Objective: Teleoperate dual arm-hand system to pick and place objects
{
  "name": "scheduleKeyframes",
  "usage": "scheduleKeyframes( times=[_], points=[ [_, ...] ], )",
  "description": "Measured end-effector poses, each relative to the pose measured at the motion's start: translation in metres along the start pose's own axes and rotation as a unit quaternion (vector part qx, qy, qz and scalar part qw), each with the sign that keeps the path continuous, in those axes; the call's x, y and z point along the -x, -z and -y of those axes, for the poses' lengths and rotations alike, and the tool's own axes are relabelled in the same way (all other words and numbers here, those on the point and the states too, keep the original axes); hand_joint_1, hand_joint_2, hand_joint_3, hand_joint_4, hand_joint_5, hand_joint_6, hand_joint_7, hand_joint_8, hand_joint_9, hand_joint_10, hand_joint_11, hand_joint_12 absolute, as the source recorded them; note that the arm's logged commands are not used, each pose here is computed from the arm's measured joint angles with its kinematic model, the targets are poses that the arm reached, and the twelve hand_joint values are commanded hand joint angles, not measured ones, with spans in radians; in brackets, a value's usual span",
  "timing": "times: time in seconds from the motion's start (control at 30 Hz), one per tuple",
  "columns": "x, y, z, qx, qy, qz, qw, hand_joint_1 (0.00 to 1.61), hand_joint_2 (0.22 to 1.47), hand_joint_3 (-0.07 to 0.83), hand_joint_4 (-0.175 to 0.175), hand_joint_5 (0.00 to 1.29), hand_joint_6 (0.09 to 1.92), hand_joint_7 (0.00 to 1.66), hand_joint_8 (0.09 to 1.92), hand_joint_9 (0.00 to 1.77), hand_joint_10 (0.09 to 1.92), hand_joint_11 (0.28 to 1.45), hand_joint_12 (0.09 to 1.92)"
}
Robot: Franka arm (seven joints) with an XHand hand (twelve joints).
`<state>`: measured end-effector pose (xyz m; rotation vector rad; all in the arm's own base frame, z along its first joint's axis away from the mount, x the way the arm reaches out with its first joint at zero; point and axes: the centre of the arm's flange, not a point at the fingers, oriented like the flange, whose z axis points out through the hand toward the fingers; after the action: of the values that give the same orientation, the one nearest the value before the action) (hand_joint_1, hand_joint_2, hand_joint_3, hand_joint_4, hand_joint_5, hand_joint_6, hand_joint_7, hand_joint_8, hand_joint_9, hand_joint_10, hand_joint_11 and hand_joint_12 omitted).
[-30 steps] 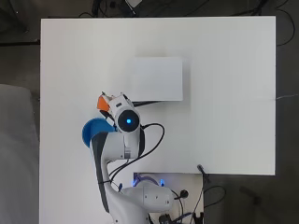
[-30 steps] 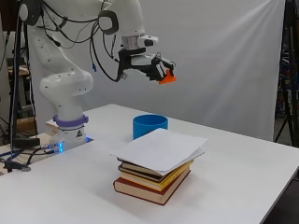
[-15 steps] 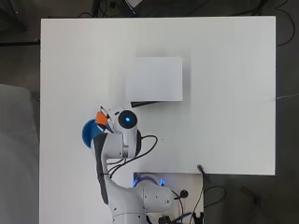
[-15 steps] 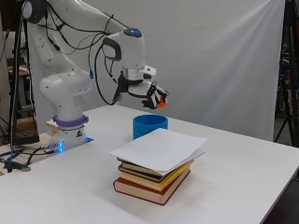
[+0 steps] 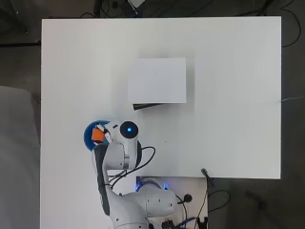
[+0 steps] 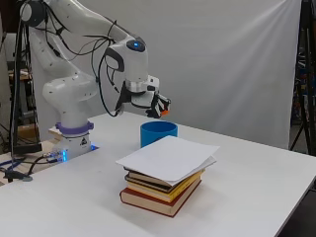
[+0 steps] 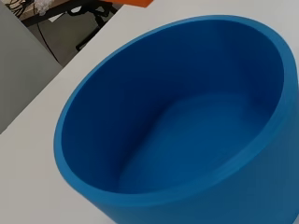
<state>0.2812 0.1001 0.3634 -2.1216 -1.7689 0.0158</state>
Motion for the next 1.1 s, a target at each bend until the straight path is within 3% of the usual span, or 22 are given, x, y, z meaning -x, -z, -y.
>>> scheduleKeyframes(
  times=[0.1, 0.17, 0.2, 0.27, 0.43, 0.67, 0.97, 1.1],
  points=[
    [-0.002, -0.005, 0.006, -0.008, 0.013, 0.001, 1.000, 0.90, 1.25, 0.002, 0.175, 0.71, 1.41, 0.91, 1.92, 1.30, 1.92, 1.14, 1.92],
    [0.000, -0.010, 0.005, -0.024, 0.010, 0.002, 1.000, 0.49, 1.12, -0.010, 0.039, 0.34, 0.61, 0.43, 0.84, 0.67, 0.85, 0.68, 0.85],
    [0.000, -0.012, 0.004, -0.028, 0.005, 0.005, 1.000, 0.27, 1.08, -0.007, -0.006, 0.19, 0.33, 0.24, 0.45, 0.45, 0.48, 0.54, 0.47],
    [-0.002, -0.014, 0.004, -0.025, -0.014, 0.017, 0.999, 0.07, 1.04, -0.007, -0.047, 0.05, 0.09, 0.08, 0.11, 0.26, 0.14, 0.43, 0.12],
    [-0.007, -0.005, 0.002, -0.009, -0.102, 0.022, 0.994, 0.00, 0.96, -0.023, -0.044, 0.02, 0.09, 0.06, 0.09, 0.21, 0.09, 0.40, 0.09],
    [-0.019, 0.049, -0.014, 0.066, -0.096, 0.013, 0.993, 0.00, 0.90, -0.012, -0.007, 0.07, 0.09, 0.13, 0.09, 0.26, 0.09, 0.41, 0.09],
    [-0.048, 0.153, -0.019, 0.177, -0.087, 0.086, 0.977, 0.00, 0.84, -0.010, 0.064, 0.14, 0.09, 0.25, 0.09, 0.34, 0.09, 0.43, 0.09],
    [-0.057, 0.221, -0.023, 0.198, -0.094, 0.071, 0.973, 0.06, 0.94, 0.011, 0.070, 0.17, 0.09, 0.28, 0.09, 0.37, 0.09, 0.43, 0.09]
  ],
)
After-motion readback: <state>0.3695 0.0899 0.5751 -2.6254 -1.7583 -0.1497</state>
